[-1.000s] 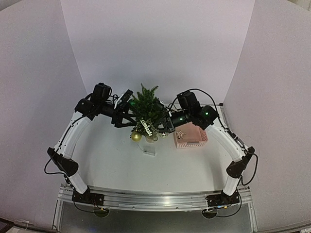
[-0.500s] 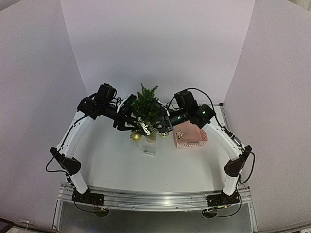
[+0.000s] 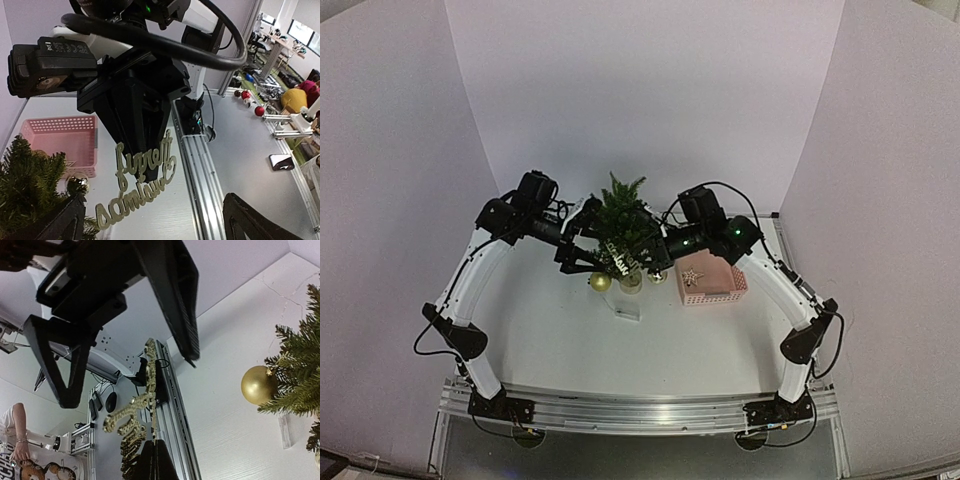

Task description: Decorate the small christmas tree

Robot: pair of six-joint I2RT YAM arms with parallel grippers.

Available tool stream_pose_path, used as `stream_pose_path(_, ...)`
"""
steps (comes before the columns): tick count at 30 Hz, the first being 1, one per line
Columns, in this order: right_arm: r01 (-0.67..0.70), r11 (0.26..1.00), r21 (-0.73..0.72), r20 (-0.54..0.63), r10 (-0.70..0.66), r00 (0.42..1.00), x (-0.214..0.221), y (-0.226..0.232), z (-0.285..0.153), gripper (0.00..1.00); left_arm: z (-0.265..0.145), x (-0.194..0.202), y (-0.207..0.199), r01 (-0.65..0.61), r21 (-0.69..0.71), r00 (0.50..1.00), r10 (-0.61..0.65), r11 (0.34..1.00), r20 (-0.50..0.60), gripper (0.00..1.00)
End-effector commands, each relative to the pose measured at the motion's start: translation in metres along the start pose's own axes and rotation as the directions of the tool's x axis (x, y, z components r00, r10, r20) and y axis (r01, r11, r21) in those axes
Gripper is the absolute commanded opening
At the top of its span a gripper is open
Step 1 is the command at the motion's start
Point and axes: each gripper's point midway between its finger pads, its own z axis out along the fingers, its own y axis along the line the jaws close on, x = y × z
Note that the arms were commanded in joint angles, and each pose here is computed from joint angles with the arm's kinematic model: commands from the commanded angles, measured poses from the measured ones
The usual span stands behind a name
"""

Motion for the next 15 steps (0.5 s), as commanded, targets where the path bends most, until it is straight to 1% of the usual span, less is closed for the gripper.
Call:
stream_pose_path(1, -0.060, 0.990, 0.127, 0.127, 0.044, 0.991, -0.022, 0.003, -0.020, 0.00, -0.029, -0.024, 0.010, -0.223, -0.212, 0.975, 0.217, 0.952, -0.049, 0.98)
stream_pose_path(2, -0.072, 0.988, 0.138, 0.161, 0.049, 0.986, -0.029, 0.003, -0.023, 0.00, -0.032, -0.026, 0.012, -0.252, -0.239, 0.968, 0.245, 0.938, -0.060, 0.99)
stream_pose_path(5, -0.127, 0.977, 0.169, 0.283, 0.075, 0.956, -0.053, 0.006, -0.031, 0.00, -0.047, -0.036, 0.014, -0.372, -0.346, 0.927, 0.359, 0.861, -0.103, 0.99)
stream_pose_path(7, -0.177, 0.964, 0.199, 0.378, 0.091, 0.921, -0.069, 0.003, -0.037, 0.00, -0.061, -0.055, 0.018, -0.445, -0.453, 0.888, 0.447, 0.772, -0.111, 0.99)
stream_pose_path(8, -0.200, 0.958, 0.207, 0.430, 0.094, 0.898, -0.078, 0.001, -0.041, 0.00, -0.064, -0.058, 0.021, -0.479, -0.493, 0.864, 0.488, 0.727, -0.120, 0.99)
stream_pose_path(9, -0.227, 0.951, 0.209, 0.478, 0.102, 0.872, -0.086, -0.001, -0.045, 0.00, -0.069, -0.061, 0.020, -0.527, -0.524, 0.827, 0.545, 0.670, -0.135, 1.00)
stream_pose_path(10, -0.260, 0.944, 0.204, 0.522, 0.120, 0.844, -0.091, -0.005, -0.047, 0.00, -0.073, -0.069, 0.011, -0.608, -0.541, 0.753, 0.638, 0.582, -0.160, 1.00)
stream_pose_path(11, -0.286, 0.941, 0.183, 0.577, 0.133, 0.806, -0.099, -0.006, -0.052, 0.00, -0.073, -0.068, 0.004, -0.686, -0.541, 0.666, 0.720, 0.486, -0.198, 1.00)
stream_pose_path(12, -0.290, 0.945, 0.151, 0.621, 0.138, 0.772, -0.107, -0.005, -0.055, 0.00, -0.070, -0.058, -0.002, -0.735, -0.537, 0.604, 0.760, 0.415, -0.239, 1.00)
stream_pose_path(13, -0.313, 0.941, 0.126, 0.658, 0.157, 0.736, -0.112, -0.006, -0.058, 0.00, -0.066, -0.059, -0.005, -0.798, -0.529, 0.493, 0.817, 0.288, -0.299, 1.00)
stream_pose_path(14, -0.319, 0.942, 0.106, 0.686, 0.163, 0.709, -0.118, -0.004, -0.061, 0.00, -0.062, -0.057, -0.006, -0.827, -0.525, 0.421, 0.841, 0.202, -0.340, 1.00)
stream_pose_path(15, -0.322, 0.942, 0.090, 0.712, 0.165, 0.683, -0.123, -0.002, -0.063, 0.00, -0.058, -0.056, -0.007, -0.842, -0.524, 0.366, 0.852, 0.131, -0.374, 1.00)
